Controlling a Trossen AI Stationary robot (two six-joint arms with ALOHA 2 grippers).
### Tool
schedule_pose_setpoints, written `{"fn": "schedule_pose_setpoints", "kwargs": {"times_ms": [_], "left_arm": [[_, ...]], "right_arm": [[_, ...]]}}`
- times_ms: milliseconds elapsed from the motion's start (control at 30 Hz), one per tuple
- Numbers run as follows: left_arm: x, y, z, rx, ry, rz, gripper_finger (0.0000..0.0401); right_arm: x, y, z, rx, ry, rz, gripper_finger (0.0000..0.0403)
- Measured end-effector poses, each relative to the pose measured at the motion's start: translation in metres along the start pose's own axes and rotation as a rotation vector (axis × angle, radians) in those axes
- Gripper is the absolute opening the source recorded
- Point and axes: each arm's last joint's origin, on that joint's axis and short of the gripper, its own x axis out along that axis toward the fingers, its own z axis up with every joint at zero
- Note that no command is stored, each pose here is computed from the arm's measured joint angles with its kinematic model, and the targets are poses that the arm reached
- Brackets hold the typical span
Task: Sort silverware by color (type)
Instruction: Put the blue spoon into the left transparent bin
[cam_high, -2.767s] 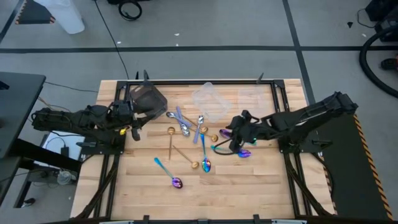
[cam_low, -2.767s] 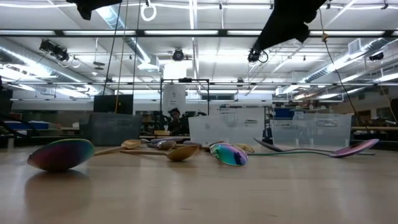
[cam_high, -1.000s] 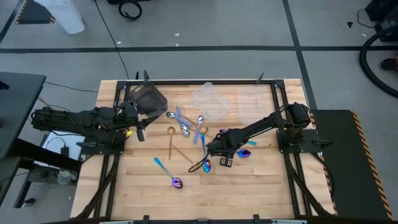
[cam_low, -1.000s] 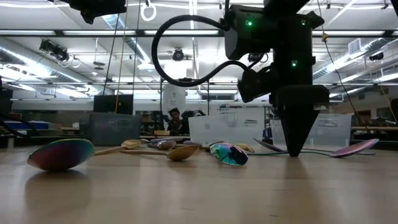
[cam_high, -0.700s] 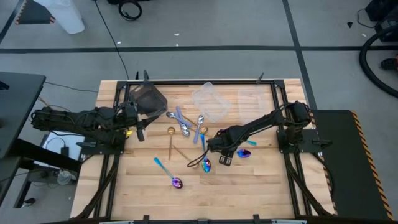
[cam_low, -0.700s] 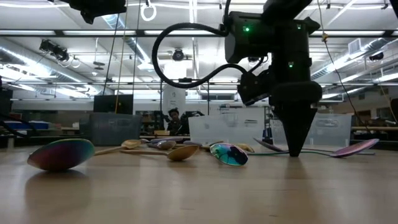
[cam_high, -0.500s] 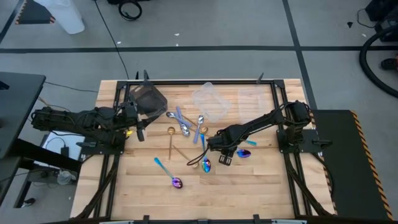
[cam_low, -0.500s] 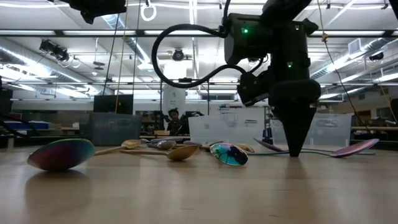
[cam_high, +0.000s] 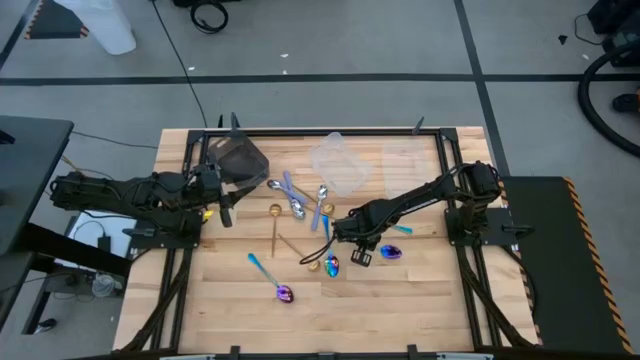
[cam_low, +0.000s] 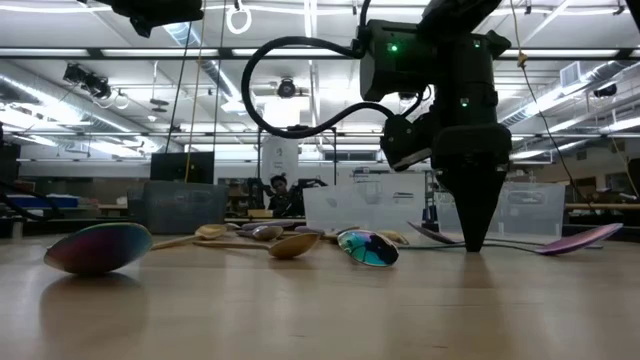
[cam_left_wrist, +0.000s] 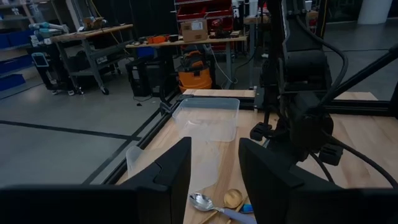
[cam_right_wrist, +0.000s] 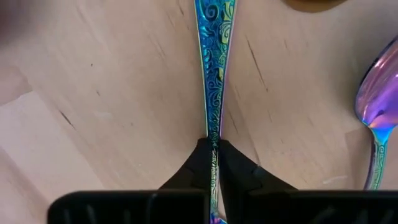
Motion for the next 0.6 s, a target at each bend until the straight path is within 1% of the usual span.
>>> {"fn": "schedule_pose_setpoints", "kwargs": {"times_ms": [300,433,600], "left_arm": [[0.000,0.000,0.000,0.000,-0.001,0.000,0.0141],[0.000,0.000,0.000,0.000,-0.001,0.000,0.0141],[0.000,0.000,0.000,0.000,-0.001,0.000,0.0141]], "right_arm": [[-0.011,0.003,0.004,0.010,0.025,-0.042,0.0023],[-0.022,0.006,0.010,0.008,0.011,-0.038,0.0023],[-0.035,0.007,0.012,0.005,0.029,-0.050,0.0023]]}}
